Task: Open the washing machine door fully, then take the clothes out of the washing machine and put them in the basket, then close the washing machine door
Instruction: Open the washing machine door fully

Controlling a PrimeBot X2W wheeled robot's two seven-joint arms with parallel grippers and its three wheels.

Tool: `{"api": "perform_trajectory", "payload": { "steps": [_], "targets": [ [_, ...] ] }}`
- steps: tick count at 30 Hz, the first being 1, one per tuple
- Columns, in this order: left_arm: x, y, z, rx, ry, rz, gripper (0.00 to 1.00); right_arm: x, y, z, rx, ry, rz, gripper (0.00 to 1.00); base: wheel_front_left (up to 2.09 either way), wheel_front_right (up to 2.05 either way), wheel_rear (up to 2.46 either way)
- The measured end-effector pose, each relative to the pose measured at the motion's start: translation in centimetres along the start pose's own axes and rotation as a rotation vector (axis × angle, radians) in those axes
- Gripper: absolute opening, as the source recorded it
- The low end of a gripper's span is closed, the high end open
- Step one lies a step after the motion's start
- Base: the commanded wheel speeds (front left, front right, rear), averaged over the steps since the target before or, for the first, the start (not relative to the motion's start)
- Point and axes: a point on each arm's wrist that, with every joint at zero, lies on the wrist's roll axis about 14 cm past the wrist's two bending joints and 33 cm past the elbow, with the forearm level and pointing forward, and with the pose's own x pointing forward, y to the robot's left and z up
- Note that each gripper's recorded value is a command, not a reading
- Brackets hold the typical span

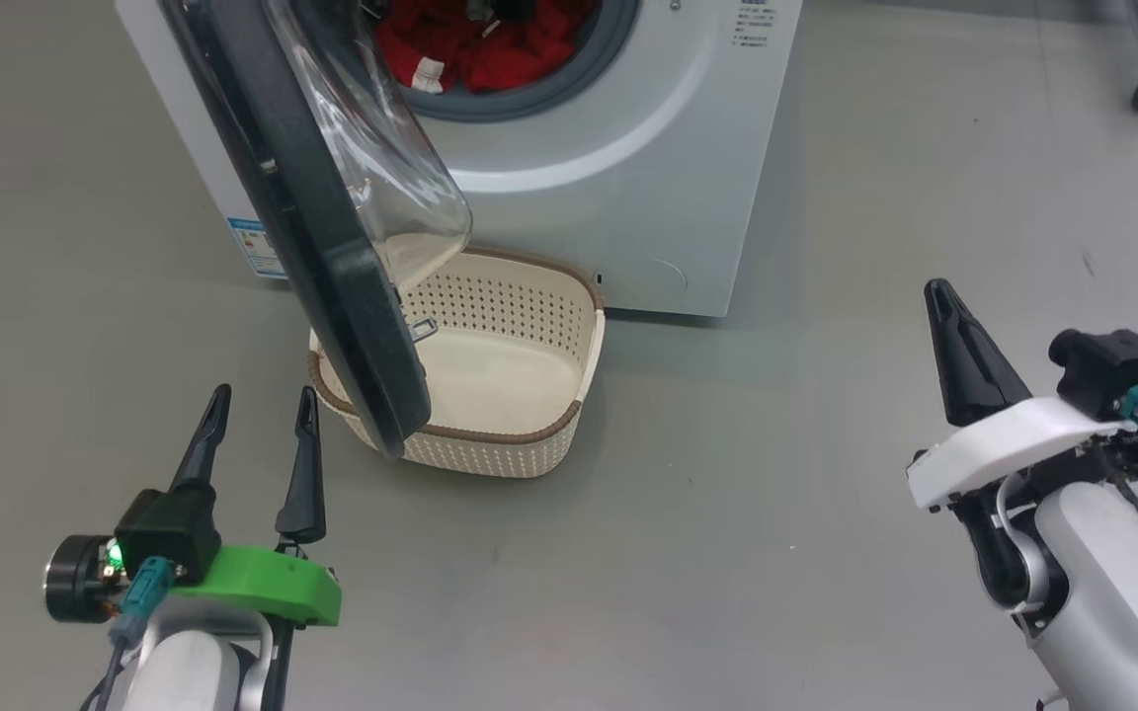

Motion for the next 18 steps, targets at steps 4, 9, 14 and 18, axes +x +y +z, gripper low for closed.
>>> {"api": "perform_trajectory", "payload": {
  "steps": [4, 9, 14, 18],
  "targets": [
    [0.2, -0.3, 0.0, -0.005, -0.003, -0.009, 1.0, -1.7, -1.3, -0.3, -0.057, 0.002, -0.055, 0.0, 0.0, 0.0, 0.0],
    [0.4, -0.6, -0.2, -0.008, 0.0, -0.018, 1.0, -3.6, -2.4, -0.9, -0.075, 0.015, -0.114, 0.0, 0.0, 0.0, 0.0],
    [0.4, -1.0, -0.6, -0.001, 0.012, -0.035, 1.0, -4.6, -2.8, -0.9, -0.077, 0.006, -0.146, 1.0, 0.0, 0.0, 0.0],
    [0.4, -1.4, -0.9, 0.001, 0.019, -0.051, 1.0, -5.4, -3.4, -0.9, -0.083, -0.003, -0.181, 1.0, 0.0, 0.0, 0.0]
  ]
}}
